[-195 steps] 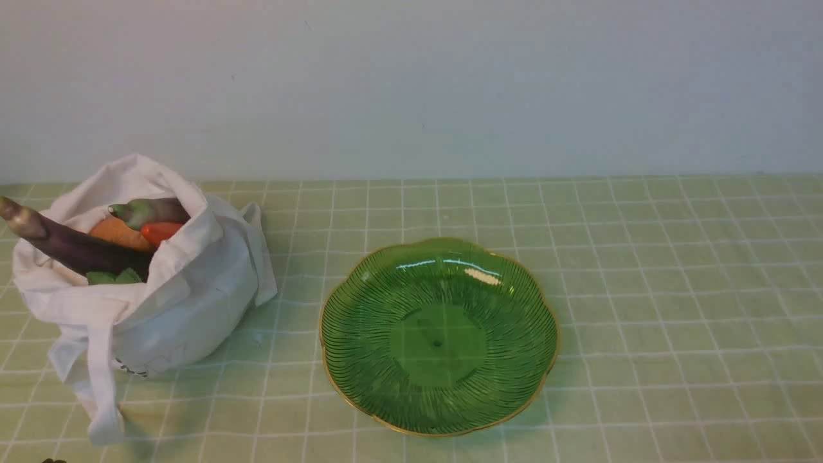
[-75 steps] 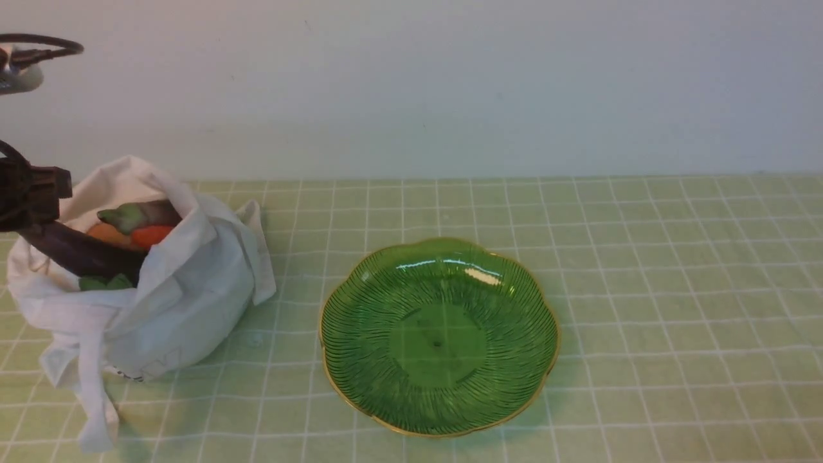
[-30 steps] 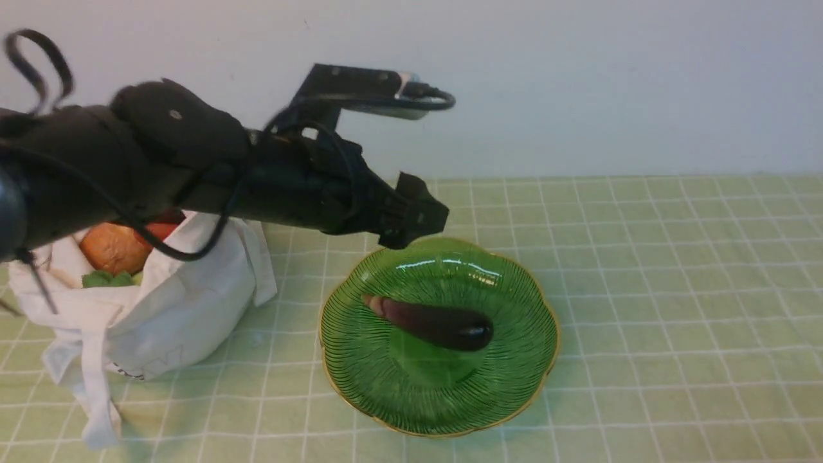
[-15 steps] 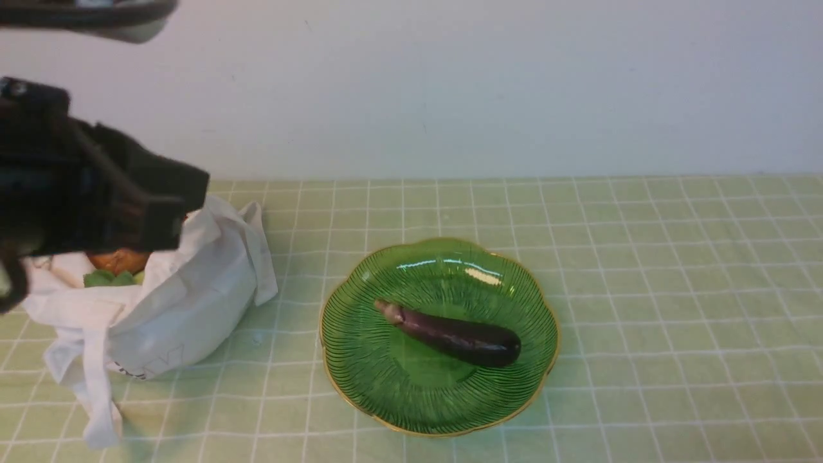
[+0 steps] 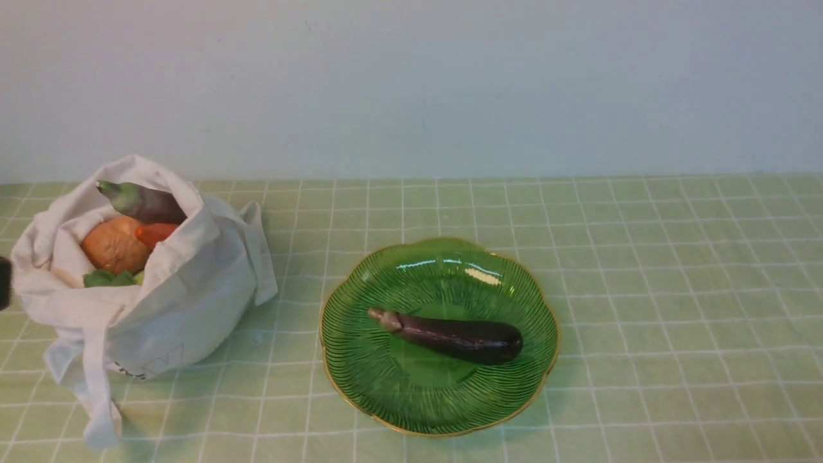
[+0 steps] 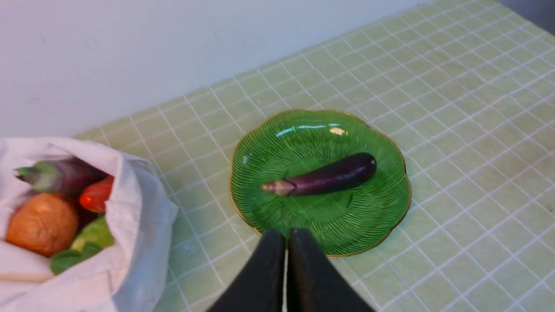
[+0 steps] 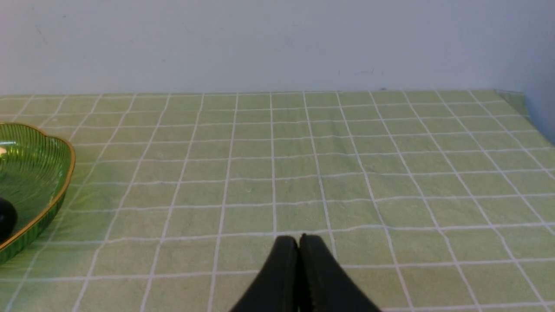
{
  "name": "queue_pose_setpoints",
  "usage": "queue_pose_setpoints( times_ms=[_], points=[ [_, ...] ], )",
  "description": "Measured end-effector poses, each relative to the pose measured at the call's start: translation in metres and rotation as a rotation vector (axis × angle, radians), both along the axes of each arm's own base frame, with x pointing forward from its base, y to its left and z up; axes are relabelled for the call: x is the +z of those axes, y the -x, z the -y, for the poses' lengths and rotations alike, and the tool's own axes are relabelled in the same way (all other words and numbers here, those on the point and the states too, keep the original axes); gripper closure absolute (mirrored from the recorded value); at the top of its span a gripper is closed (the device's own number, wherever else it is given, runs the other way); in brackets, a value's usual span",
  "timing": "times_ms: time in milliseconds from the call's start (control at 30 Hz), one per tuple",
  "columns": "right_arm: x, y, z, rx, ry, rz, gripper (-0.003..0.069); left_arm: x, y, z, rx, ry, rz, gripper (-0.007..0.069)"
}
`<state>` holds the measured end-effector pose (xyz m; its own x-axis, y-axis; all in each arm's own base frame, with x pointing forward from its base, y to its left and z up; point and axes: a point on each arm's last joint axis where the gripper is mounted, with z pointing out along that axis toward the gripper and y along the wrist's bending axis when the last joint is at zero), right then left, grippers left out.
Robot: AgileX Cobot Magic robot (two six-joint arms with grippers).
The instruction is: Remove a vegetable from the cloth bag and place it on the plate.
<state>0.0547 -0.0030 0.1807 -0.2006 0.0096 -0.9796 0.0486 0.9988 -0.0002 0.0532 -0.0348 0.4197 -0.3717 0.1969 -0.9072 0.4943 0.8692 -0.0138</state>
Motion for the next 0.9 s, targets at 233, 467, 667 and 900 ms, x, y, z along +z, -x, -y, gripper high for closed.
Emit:
queue_pose_setpoints(
  times_ms=[233, 467, 667, 900],
  points=[
    [0.000, 0.000, 0.000, 0.000, 0.000, 0.000, 0.0675, -0.037, 0.008, -0.016, 0.141, 0.021, 0.223, 0.0630],
    [0.000, 0.000, 0.000, 0.000, 0.000, 0.000, 0.0675, -0.173, 0.005, -0.029, 0.383, 0.011, 0.343, 0.0630],
    [0.000, 0.000, 0.000, 0.000, 0.000, -0.001, 0.0675, -0.241, -0.001, -0.031, 0.449, -0.002, 0.211, 0.0630],
    [0.000, 0.000, 0.000, 0.000, 0.000, -0.001, 0.0675, -0.249, 0.000, -0.031, 0.444, -0.022, 0.147, 0.0630]
  ],
)
